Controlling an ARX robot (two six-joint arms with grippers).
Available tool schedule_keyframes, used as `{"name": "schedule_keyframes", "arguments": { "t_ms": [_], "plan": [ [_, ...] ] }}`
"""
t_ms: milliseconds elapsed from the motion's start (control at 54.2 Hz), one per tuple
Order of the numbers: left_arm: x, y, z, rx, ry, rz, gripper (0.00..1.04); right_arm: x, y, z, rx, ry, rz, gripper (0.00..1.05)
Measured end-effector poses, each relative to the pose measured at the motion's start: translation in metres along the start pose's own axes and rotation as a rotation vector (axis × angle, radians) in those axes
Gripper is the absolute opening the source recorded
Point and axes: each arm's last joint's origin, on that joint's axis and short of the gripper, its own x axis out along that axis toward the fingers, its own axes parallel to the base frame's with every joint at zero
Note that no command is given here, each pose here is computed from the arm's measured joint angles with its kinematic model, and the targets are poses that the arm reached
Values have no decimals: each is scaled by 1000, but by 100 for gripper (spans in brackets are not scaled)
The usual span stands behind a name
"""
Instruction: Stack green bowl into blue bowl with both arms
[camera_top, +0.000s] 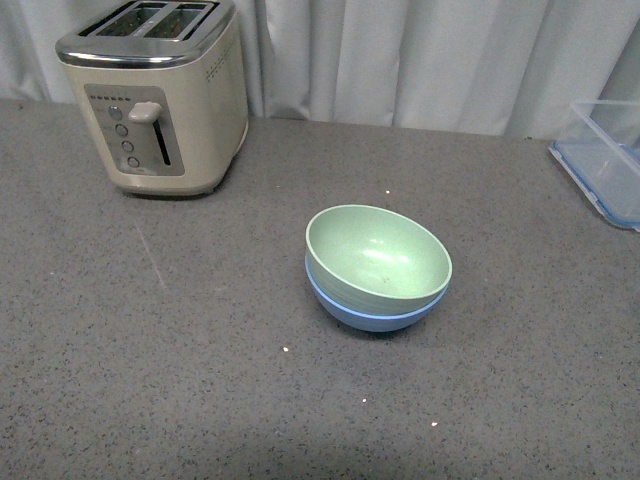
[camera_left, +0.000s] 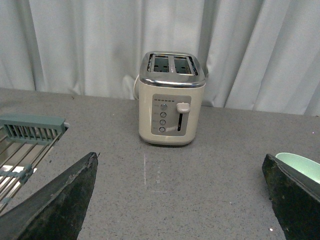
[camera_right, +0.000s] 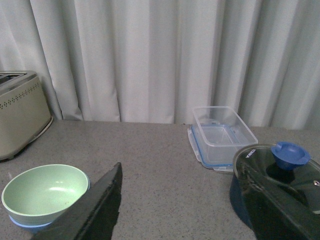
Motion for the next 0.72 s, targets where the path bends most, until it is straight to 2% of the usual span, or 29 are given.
{"name": "schedule_keyframes", "arguments": {
  "t_ms": [92,129,203,719],
  "plan": [
    [0,0,0,0,0,0,98,0,0,0,0,1,0,94],
    [0,0,0,0,0,0,98,0,0,0,1,2,0,98],
    [0,0,0,0,0,0,98,0,0,0,0,0,0,95],
    [0,0,0,0,0,0,98,0,0,0,0,0,0,96]
  ]
}}
